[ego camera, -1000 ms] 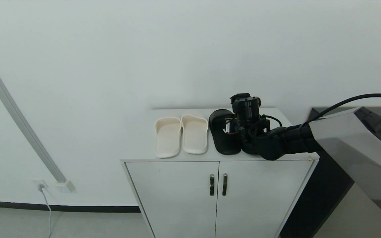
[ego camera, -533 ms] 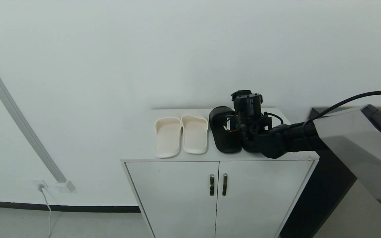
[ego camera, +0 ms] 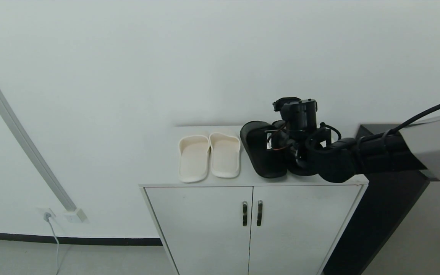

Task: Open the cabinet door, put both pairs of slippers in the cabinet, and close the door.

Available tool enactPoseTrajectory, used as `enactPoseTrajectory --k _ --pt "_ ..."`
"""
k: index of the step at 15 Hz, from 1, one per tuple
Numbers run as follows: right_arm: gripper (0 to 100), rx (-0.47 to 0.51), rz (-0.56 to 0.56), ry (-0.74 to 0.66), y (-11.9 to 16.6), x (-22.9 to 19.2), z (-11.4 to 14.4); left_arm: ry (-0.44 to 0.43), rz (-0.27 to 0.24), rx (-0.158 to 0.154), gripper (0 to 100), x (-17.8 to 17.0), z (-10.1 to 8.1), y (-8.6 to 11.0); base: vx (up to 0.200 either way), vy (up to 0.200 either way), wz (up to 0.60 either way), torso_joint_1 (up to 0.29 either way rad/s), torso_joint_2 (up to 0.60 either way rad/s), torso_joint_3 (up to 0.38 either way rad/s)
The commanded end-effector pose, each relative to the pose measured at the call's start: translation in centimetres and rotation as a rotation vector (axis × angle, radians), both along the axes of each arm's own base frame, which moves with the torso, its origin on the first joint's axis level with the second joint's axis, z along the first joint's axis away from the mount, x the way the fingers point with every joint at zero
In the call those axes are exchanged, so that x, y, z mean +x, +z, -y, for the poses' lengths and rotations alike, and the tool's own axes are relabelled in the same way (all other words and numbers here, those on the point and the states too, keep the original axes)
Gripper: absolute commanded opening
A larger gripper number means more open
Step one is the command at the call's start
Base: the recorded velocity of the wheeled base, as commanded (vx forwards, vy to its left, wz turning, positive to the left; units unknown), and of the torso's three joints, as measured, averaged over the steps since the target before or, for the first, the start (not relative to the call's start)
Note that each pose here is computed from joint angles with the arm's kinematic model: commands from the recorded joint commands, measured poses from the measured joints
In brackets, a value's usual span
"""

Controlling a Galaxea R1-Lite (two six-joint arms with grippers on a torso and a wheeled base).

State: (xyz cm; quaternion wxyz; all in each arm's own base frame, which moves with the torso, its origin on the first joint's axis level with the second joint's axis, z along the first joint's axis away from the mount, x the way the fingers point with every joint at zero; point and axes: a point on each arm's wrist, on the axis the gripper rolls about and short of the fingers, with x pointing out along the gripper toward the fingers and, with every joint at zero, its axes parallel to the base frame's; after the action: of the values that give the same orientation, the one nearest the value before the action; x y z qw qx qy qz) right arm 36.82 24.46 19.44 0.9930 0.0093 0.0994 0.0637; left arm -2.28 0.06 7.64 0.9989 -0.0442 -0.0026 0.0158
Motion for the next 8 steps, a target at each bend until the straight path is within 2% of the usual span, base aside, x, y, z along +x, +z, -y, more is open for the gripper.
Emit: enactPoseTrajectory --k 1,8 --pt "0 0.021 0.022 0.029 2.2 -2.1 1.0 0.001 -0.001 -0.001 0 0.0 0.0 0.0 0.0 0.0 0.0 0.0 0.0 0.0" --pt "0 -0.012 -0.018 0.396 4.2 -10.0 4.6 0.001 -0.001 0.001 0 0.0 0.0 0.0 0.0 0.0 0.0 0.0 0.0 0.0"
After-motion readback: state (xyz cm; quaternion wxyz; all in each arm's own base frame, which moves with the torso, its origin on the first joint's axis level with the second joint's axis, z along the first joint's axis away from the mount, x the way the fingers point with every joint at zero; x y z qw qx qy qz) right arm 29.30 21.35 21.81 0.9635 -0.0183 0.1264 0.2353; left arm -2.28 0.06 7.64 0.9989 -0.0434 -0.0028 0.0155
